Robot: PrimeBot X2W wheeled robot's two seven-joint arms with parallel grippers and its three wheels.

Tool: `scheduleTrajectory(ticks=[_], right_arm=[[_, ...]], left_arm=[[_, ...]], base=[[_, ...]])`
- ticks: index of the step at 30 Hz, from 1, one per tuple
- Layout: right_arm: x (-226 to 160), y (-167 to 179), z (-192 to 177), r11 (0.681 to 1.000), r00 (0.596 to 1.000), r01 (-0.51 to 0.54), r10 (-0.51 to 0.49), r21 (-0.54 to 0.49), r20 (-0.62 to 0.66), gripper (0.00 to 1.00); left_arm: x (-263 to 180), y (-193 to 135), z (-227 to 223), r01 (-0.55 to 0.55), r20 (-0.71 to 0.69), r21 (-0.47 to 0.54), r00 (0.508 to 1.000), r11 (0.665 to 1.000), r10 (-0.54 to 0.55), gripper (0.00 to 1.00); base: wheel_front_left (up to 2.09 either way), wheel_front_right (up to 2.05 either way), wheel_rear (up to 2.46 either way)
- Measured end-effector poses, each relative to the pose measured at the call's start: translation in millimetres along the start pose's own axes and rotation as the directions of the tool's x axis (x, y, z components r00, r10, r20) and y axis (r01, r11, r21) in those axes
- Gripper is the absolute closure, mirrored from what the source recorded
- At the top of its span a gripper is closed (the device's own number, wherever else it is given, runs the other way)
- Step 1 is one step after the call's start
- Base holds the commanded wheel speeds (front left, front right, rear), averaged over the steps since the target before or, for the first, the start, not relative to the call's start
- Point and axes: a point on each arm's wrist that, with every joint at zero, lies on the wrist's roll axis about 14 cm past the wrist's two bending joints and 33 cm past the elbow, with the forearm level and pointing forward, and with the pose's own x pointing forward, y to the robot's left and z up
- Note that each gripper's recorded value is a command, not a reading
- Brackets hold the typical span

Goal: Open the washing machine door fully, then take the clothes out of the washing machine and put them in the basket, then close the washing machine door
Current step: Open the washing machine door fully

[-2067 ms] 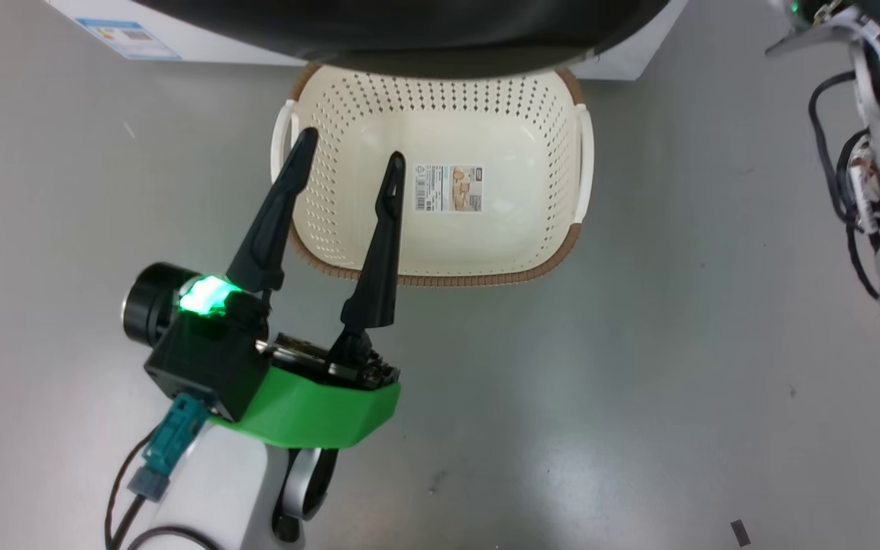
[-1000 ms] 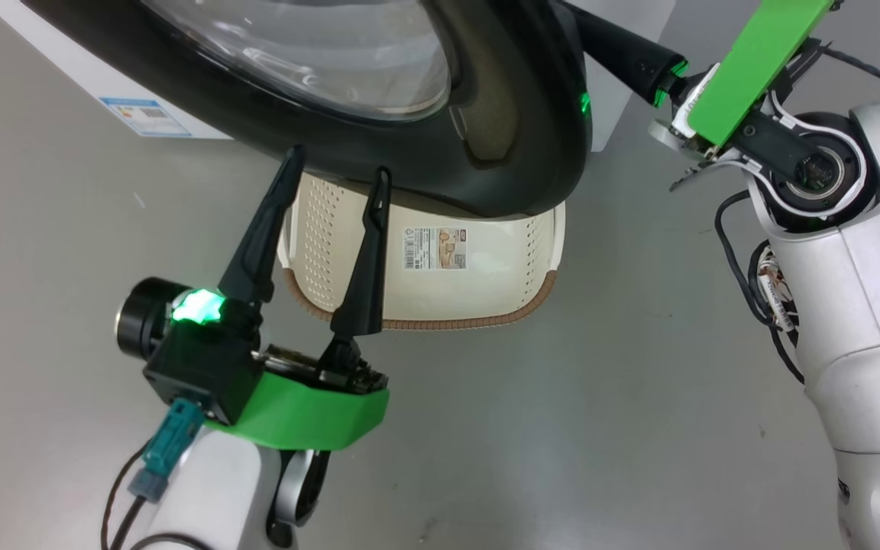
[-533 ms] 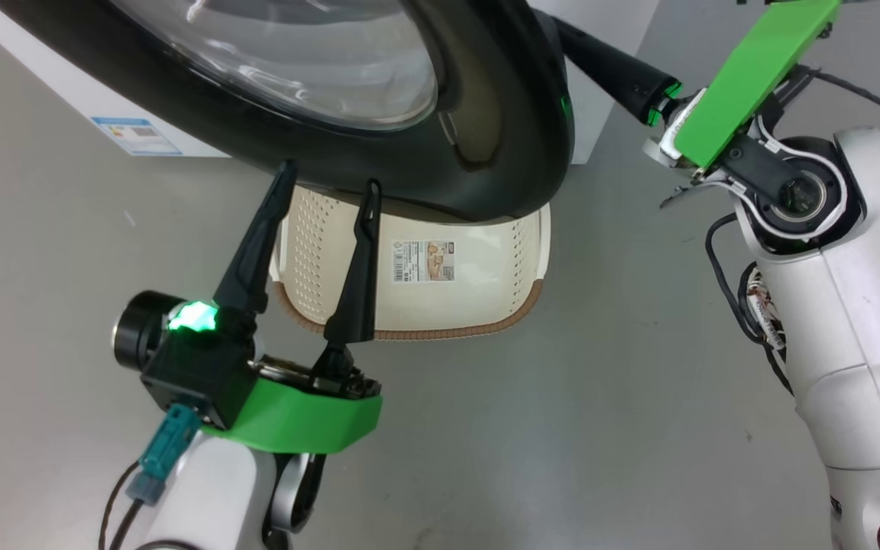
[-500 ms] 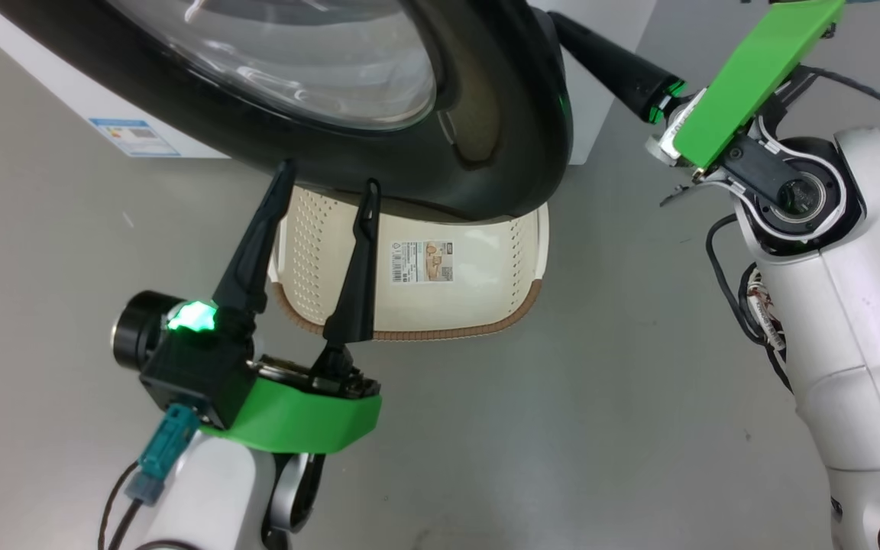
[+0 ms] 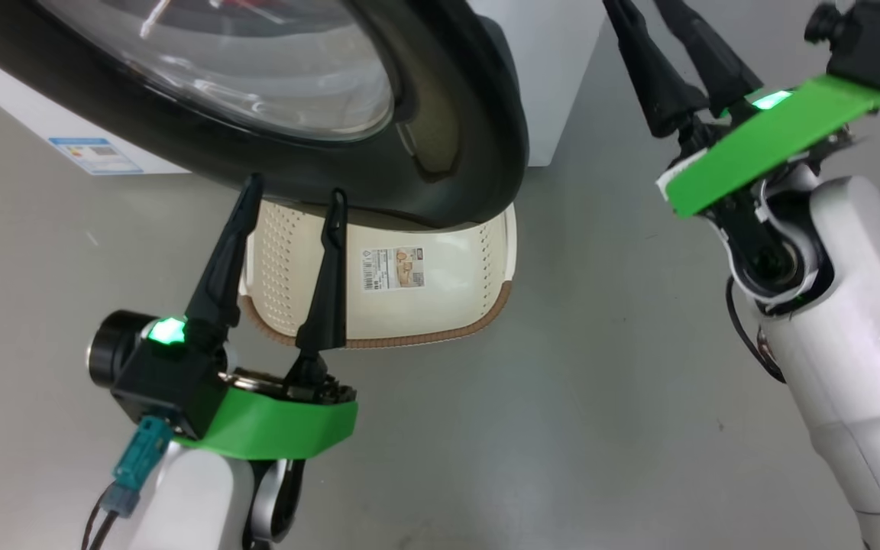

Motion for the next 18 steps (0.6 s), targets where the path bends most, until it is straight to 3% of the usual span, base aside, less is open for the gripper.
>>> scheduleTrajectory(ticks=[5, 9, 14, 18], right_arm=[[-14, -19, 11, 0.969, 0.994, 0.05, -0.025, -0.243, 0.104, 0.0], [-28, -39, 14, 0.926, 0.986, 0.119, -0.069, -0.359, 0.15, 0.0], [-42, -47, 19, 0.868, 0.975, 0.179, -0.094, -0.464, 0.199, 0.0], [-55, -47, 18, 0.853, 0.965, 0.218, -0.118, -0.473, 0.233, 0.0]], left_arm=[[0, -1, -4, 0.0, -0.007, 0.001, 1.0, 1.0, 0.0, 0.0], [0, -2, -1, 0.002, 0.001, 0.003, 1.0, 1.0, -0.002, 0.0], [-1, -1, 4, -0.002, 0.013, 0.006, 1.0, 1.0, 0.002, 0.0], [-5, 0, 7, -0.008, 0.016, 0.01, 1.0, 1.0, 0.008, 0.0]], base=[[0.0, 0.0, 0.0], [0.0, 0.0, 0.0], [0.0, 0.0, 0.0], [0.0, 0.0, 0.0]])
